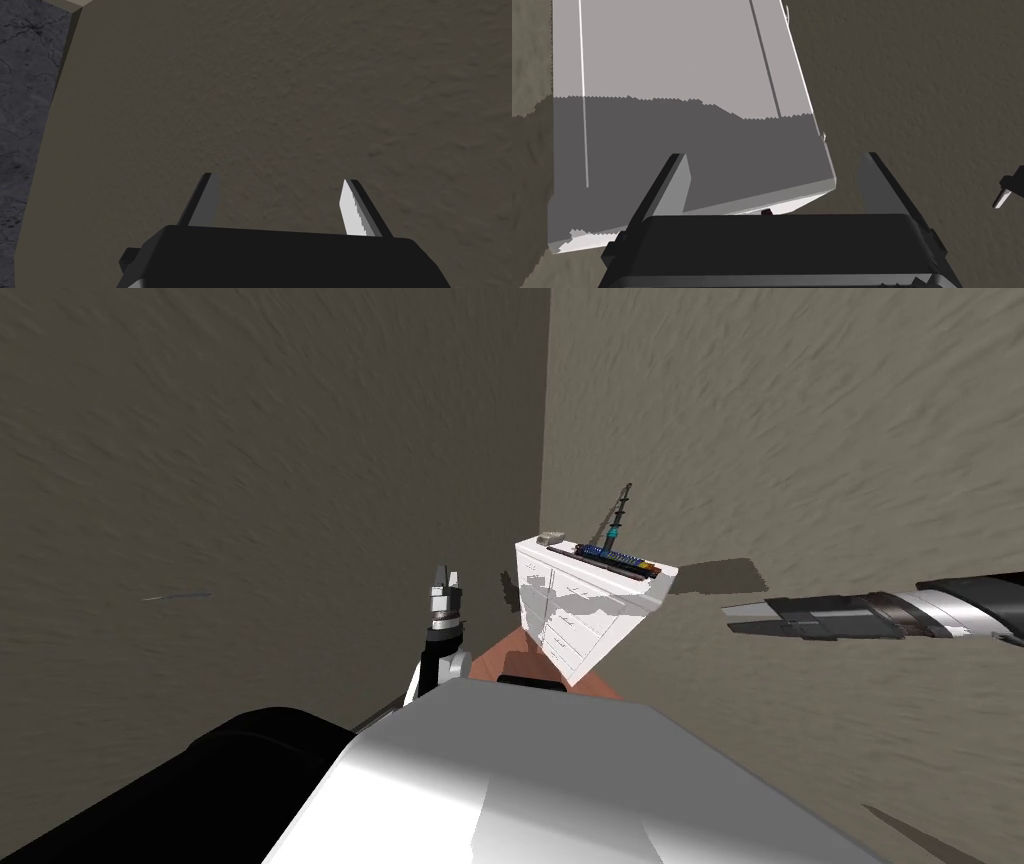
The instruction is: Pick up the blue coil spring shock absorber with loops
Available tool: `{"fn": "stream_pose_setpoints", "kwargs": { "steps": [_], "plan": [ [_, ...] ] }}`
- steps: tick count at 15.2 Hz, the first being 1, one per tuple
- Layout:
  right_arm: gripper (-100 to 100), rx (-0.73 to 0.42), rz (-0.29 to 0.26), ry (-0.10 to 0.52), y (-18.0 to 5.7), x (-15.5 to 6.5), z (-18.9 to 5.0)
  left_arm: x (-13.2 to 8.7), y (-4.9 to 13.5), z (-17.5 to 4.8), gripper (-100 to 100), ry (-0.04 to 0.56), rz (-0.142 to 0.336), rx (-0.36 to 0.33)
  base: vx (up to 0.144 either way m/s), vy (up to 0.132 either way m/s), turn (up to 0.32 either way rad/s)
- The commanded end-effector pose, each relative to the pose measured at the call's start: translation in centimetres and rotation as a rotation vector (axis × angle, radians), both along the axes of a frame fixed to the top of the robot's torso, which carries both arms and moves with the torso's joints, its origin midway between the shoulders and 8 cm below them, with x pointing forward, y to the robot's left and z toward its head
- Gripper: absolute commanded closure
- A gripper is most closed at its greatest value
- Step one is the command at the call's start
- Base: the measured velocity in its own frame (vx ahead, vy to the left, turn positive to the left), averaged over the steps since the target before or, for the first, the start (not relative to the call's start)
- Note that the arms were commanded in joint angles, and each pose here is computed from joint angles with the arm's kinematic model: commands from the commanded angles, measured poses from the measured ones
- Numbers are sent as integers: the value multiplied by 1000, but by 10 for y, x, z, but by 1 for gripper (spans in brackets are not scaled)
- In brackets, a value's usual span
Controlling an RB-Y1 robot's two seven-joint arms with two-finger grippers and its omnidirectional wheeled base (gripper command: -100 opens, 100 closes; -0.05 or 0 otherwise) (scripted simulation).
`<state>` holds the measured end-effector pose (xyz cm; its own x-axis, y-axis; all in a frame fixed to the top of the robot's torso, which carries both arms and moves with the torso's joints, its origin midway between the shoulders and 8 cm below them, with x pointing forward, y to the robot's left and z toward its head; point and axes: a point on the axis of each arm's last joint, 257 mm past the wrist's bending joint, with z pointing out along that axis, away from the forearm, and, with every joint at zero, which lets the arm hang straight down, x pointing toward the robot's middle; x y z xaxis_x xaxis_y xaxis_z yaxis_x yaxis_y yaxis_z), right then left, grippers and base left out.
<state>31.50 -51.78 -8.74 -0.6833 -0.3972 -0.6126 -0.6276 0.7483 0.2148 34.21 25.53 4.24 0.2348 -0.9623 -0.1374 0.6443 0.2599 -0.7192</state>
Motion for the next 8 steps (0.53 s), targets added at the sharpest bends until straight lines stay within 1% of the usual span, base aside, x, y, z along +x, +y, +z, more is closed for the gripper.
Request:
{"fn": "stream_pose_setpoints", "kwargs": {
  "steps": [1,2,3,5,6,8],
  "plan": [
    [-100,-9,1,5,0,1,3,0,0,0,0,0,0,0,14,5,-13],
    [-100,-16,3,11,-1,0,2,0,0,0,0,0,0,0,2,4,-10],
    [-100,-64,-8,53,-12,0,9,0,0,0,0,0,0,0,28,18,119],
    [-100,-81,6,58,-10,3,12,0,0,0,0,0,0,0,53,10,95],
    [-100,-112,-17,96,-21,1,16,0,0,0,0,0,0,0,67,4,117],
    [-100,-142,8,104,-17,8,22,0,0,0,0,0,0,0,72,14,84]
  ]
}}
